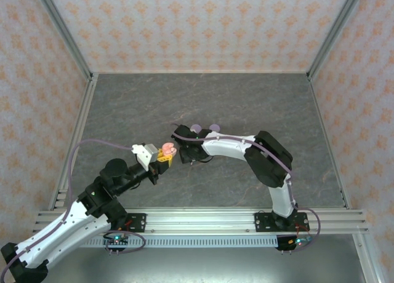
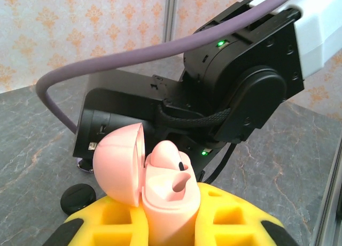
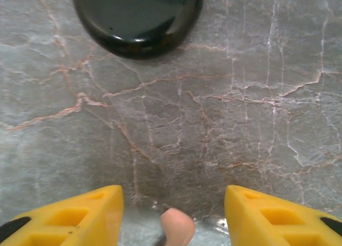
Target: Insert the wireless bluetooth earbuds into the charging case
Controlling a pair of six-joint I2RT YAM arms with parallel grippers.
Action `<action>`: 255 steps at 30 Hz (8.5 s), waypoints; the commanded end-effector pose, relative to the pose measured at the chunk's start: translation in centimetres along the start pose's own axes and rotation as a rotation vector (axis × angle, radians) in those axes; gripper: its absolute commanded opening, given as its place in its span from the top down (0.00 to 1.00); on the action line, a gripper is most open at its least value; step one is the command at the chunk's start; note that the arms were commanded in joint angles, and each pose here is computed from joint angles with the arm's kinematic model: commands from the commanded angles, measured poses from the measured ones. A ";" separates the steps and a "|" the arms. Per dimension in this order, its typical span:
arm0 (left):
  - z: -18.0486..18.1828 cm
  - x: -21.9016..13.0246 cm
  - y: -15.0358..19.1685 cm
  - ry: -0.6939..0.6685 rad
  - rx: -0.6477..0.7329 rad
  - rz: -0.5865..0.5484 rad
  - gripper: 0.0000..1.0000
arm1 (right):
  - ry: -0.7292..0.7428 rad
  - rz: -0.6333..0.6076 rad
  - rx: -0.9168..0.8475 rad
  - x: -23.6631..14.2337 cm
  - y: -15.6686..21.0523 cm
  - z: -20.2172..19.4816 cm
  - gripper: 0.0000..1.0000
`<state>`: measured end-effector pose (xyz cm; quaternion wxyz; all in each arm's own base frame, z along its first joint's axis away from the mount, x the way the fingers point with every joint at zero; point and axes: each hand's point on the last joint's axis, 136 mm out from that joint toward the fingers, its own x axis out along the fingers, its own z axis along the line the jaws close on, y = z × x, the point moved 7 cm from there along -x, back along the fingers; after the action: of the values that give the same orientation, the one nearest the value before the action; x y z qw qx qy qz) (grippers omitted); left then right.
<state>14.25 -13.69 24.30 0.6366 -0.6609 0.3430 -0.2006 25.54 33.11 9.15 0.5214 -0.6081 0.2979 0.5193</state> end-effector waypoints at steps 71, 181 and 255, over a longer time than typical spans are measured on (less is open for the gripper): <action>-3.8 2.8 -4.9 0.369 0.017 -0.124 1.00 | -0.513 -0.763 -0.412 -29.5 3.5 -0.3 0.76; -1.1 7.1 -0.2 0.147 0.081 0.212 1.00 | 0.025 0.278 0.368 -6.1 15.3 -15.0 0.79; -2.9 9.1 -2.9 0.289 0.009 0.046 1.00 | -0.548 -0.746 0.055 -23.3 2.5 -3.6 0.79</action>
<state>19.02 -21.76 23.78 0.6016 -0.6067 0.4582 -0.2449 17.55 24.52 28.78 0.7414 -0.4986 -0.0560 0.4457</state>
